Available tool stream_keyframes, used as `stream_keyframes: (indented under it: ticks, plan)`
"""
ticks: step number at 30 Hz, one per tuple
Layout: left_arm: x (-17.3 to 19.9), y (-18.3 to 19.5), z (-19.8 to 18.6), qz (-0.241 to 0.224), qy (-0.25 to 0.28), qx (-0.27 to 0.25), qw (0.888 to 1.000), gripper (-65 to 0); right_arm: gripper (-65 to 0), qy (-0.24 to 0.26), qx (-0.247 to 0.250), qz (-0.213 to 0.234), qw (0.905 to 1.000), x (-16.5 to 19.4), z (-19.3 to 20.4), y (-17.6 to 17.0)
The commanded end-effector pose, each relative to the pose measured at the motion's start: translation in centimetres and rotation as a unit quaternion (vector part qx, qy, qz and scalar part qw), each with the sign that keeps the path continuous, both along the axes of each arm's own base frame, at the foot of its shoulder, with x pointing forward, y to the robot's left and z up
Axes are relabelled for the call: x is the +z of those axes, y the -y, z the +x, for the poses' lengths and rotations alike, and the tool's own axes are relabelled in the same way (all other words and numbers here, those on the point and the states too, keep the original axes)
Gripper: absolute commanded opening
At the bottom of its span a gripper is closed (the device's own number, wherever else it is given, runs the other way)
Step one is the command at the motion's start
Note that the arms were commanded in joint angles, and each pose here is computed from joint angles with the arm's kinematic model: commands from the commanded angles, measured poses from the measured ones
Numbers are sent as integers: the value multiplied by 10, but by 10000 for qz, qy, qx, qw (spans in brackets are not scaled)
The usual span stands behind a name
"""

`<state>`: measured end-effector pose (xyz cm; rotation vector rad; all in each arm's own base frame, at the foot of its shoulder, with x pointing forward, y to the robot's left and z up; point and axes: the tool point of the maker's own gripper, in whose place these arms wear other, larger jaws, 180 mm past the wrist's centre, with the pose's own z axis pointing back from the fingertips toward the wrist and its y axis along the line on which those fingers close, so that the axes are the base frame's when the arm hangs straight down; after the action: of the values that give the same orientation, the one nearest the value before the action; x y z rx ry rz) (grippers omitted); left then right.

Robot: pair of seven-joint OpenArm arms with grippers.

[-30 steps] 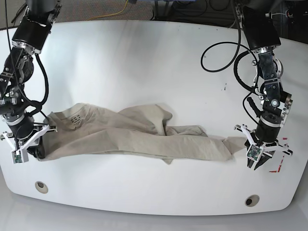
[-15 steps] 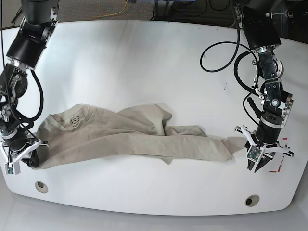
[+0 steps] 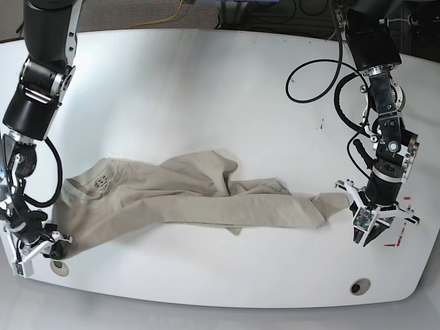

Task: Layout the t-shirt on the table in an organized manner, then fold the t-shirt properly
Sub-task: 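Open both grippers and release the shirt on the table, then raise both grippers and move them over the shirt body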

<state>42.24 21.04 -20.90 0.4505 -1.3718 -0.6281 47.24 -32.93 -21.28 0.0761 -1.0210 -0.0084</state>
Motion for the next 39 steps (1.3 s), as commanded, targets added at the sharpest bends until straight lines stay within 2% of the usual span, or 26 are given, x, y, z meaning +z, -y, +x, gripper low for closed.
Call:
stream_keyframes:
  ticks: [1,2,3,6,9,14,19,22,26,30,36,39]
  plan:
    - [23,1,3,-3,353,-48,9994,-559,-417,434,-10,-59,9990,33,9,6]
    - [23,1,3,-3,353,-48,9994,-559,-375,431,-4,-63,9991,33,9,6]
    - [23,1,3,-3,353,-48,9994,-558,-292,426,3,-70,9991,33,8,5]
    - [23,1,3,-2,351,-55,9994,-525,-116,424,31,-116,9990,34,7,5]
    - [23,1,3,-2,351,-55,9994,-474,-3,410,79,-306,9987,31,-2,6]
    - [23,1,4,-4,352,-54,9994,-385,0,598,380,-869,9937,38,-28,-11]
    - [23,-1,5,-7,349,-33,9994,-367,0,649,865,-1286,9858,29,-63,-49]
    - [23,-2,5,2,350,-16,9994,-367,0,698,1146,-1238,9832,17,-82,-81]
    - [23,-4,5,13,361,6,9993,-367,0,581,1307,-1092,9837,-1,-98,-102]
    - [25,-16,3,-24,383,181,9991,-367,0,494,1330,-725,9872,-18,-103,-120]
    - [21,-20,0,-93,347,240,9991,-367,0,310,1345,-488,9892,-37,-112,-131]
    - [1,-11,-8,-180,138,185,9996,-367,0,234,1285,-454,9904,-42,-114,-129]
